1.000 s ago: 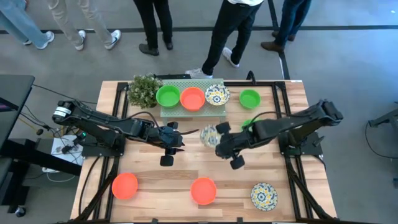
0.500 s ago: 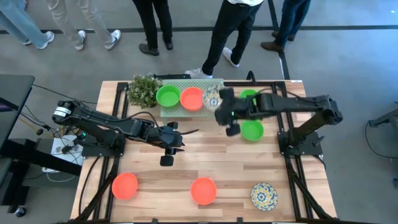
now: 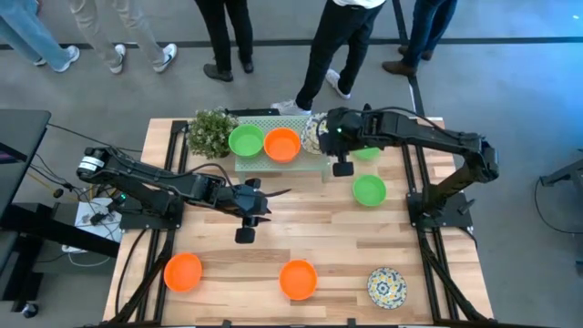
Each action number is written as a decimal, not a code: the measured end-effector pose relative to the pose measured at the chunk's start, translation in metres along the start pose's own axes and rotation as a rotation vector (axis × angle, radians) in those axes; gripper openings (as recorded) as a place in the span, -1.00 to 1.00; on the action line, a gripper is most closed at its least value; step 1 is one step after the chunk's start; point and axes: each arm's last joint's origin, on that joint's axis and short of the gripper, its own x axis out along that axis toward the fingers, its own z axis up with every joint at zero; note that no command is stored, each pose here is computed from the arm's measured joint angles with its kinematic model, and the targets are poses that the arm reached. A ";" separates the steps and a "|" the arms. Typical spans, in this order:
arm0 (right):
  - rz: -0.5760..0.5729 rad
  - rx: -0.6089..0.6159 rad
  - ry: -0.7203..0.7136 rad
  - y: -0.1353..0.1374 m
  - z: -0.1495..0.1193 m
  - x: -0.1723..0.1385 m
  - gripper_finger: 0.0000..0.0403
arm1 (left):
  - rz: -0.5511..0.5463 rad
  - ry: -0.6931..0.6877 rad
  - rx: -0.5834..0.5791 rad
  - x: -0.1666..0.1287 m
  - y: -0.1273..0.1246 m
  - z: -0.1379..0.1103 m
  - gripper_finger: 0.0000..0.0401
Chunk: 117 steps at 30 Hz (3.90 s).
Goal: Pick & Place Mini bowls
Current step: Stack the yellow bowl on top of the yellow bowl on the shelf, then stack the green bowl on top of the green bowl on the shelf
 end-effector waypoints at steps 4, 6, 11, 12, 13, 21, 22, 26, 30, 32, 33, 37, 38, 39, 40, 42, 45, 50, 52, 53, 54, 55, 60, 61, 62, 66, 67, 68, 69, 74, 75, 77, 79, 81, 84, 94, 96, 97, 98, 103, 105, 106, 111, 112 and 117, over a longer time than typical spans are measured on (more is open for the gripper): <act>0.014 0.017 -0.004 -0.005 -0.003 0.001 -0.94 | 0.000 -0.010 -0.068 0.000 0.000 0.001 -0.48; 0.023 0.019 -0.008 -0.005 -0.003 0.001 -0.94 | 0.000 -0.010 -0.082 0.000 0.000 0.001 -0.48; 0.052 0.020 -0.016 -0.004 -0.004 0.003 -0.96 | -0.001 -0.012 -0.084 0.000 0.000 0.001 -0.48; 0.051 0.020 -0.017 -0.004 -0.004 0.003 -0.96 | -0.001 -0.014 -0.084 0.000 0.000 0.001 -0.48; 0.052 0.020 -0.016 -0.004 -0.004 0.003 -0.97 | -0.001 -0.015 -0.085 0.000 0.000 0.001 -0.48; 0.064 0.019 -0.017 -0.004 -0.004 0.003 -0.96 | -0.001 -0.022 -0.085 0.000 0.000 0.002 -0.48; 0.064 0.019 -0.016 -0.004 -0.004 0.003 -0.97 | -0.001 -0.023 -0.086 0.000 0.000 0.002 -0.48; 0.058 0.017 -0.035 -0.002 -0.003 0.005 -0.97 | -0.001 -0.026 -0.086 0.000 0.000 0.003 -0.48; 0.065 0.005 -0.020 0.002 -0.006 0.013 -0.97 | -0.001 -0.026 -0.086 0.000 0.000 0.003 -0.48; 0.063 0.004 -0.021 0.002 -0.006 0.014 -0.97 | -0.001 -0.026 -0.086 0.000 0.000 0.003 -0.48; 0.064 0.002 -0.018 0.003 -0.007 0.015 -0.97 | -0.001 -0.026 -0.086 0.000 0.000 0.003 -0.48; 0.055 0.006 -0.031 0.002 -0.006 0.015 -0.97 | -0.001 -0.027 -0.086 0.000 0.000 0.003 -0.48; 0.054 0.009 -0.029 0.001 -0.006 0.015 -0.97 | -0.001 -0.027 -0.086 0.000 0.000 0.003 -0.48; 0.055 0.012 -0.023 0.000 -0.008 0.016 -0.97 | -0.001 -0.029 -0.086 0.000 0.000 0.003 -0.48; 0.056 0.014 -0.020 -0.001 -0.008 0.016 -0.97 | -0.001 -0.030 -0.086 0.000 0.000 0.003 -0.48; 0.050 0.018 -0.025 0.000 -0.009 0.019 -0.97 | -0.001 -0.030 -0.086 0.000 0.000 0.003 -0.48; 0.057 0.024 -0.013 0.002 -0.012 0.023 -0.97 | -0.001 -0.031 -0.086 0.000 0.000 0.003 -0.48; 0.058 0.016 -0.022 0.004 -0.013 0.028 -0.97 | -0.002 -0.034 -0.083 0.000 0.000 0.003 -0.48; 0.052 0.017 -0.030 0.003 -0.013 0.029 -0.97 | -0.002 -0.034 -0.084 0.000 0.000 0.003 -0.48; 0.050 0.019 -0.032 0.003 -0.013 0.029 -0.97 | -0.002 -0.034 -0.084 0.000 0.000 0.003 -0.48; 0.048 0.021 -0.031 0.002 -0.013 0.029 -0.97 | -0.001 -0.034 -0.084 0.000 0.000 0.003 -0.48; 0.048 0.024 -0.029 0.001 -0.014 0.029 -0.97 | -0.001 -0.034 -0.084 0.000 0.000 0.003 -0.48; 0.069 0.029 -0.040 0.001 -0.014 0.029 -0.97 | -0.001 -0.034 -0.084 0.000 0.000 0.003 -0.48; 0.069 0.029 -0.040 0.001 -0.014 0.029 -0.97 | -0.001 -0.035 -0.084 0.000 0.000 0.003 -0.48; 0.069 0.029 -0.040 0.001 -0.014 0.029 -0.97 | -0.001 -0.036 -0.084 0.000 0.000 0.003 -0.48; 0.068 0.031 -0.040 0.000 -0.014 0.029 -0.97 | -0.002 -0.040 -0.084 0.000 0.000 0.004 -0.48; 0.068 0.032 -0.040 0.000 -0.014 0.029 -0.97 | -0.002 -0.041 -0.084 0.000 0.000 0.004 -0.48; 0.068 0.037 -0.040 0.000 -0.014 0.029 -0.97 | -0.002 -0.041 -0.084 0.000 0.000 0.004 -0.48; 0.069 0.037 -0.040 0.001 -0.014 0.029 -0.97 | -0.002 -0.041 -0.084 0.000 0.000 0.004 -0.48; 0.072 0.032 -0.034 0.001 -0.014 0.033 -0.97 | -0.002 -0.046 -0.085 0.000 0.000 0.004 -0.48; 0.073 0.031 -0.031 0.001 -0.014 0.034 -0.97 | -0.002 -0.048 -0.085 0.000 0.000 0.005 -0.48; 0.078 0.032 -0.018 0.000 -0.015 0.037 -0.97 | -0.002 -0.049 -0.085 0.000 0.000 0.005 -0.48; 0.077 0.022 -0.016 0.000 -0.013 0.044 -0.97 | -0.002 -0.049 -0.085 0.000 0.000 0.005 -0.48; 0.069 0.000 -0.001 0.000 -0.012 0.049 -0.97 | -0.002 -0.049 -0.085 0.000 0.000 0.005 -0.48; 0.074 -0.024 -0.008 0.001 -0.011 0.051 -0.97 | -0.002 -0.049 -0.085 0.000 0.000 0.005 -0.48; 0.077 -0.020 0.001 -0.001 -0.013 0.052 -0.81 | -0.002 -0.049 -0.085 0.000 0.000 0.005 -0.48; 0.075 -0.019 0.002 -0.001 -0.013 0.052 -0.74 | -0.002 -0.049 -0.085 0.000 0.000 0.005 -0.48; 0.073 -0.019 0.003 -0.001 -0.013 0.052 -0.71 | -0.002 -0.049 -0.085 0.000 0.000 0.005 -0.48; 0.072 -0.020 0.007 -0.002 -0.013 0.050 -0.69 | -0.002 -0.049 -0.085 0.000 0.000 0.005 -0.48; 0.059 -0.029 -0.013 -0.006 -0.007 0.044 -0.60 | -0.002 -0.049 -0.085 0.000 0.000 0.005 -0.48; 0.052 -0.032 -0.024 -0.008 -0.005 0.041 -0.57 | -0.002 -0.049 -0.085 0.000 0.000 0.005 -0.48; 0.051 -0.032 -0.026 -0.009 -0.004 0.039 -0.55 | -0.002 -0.049 -0.085 0.000 0.000 0.005 -0.48; 0.060 -0.033 -0.018 -0.010 -0.003 0.034 -0.47 | -0.002 -0.049 -0.086 0.000 0.000 0.005 -0.48; 0.064 -0.027 -0.015 -0.010 -0.003 0.033 -0.45 | -0.002 -0.049 -0.086 0.000 0.000 0.005 -0.48; 0.072 -0.019 -0.011 -0.008 -0.001 0.031 -0.35 | -0.002 -0.049 -0.086 0.000 0.000 0.005 -0.48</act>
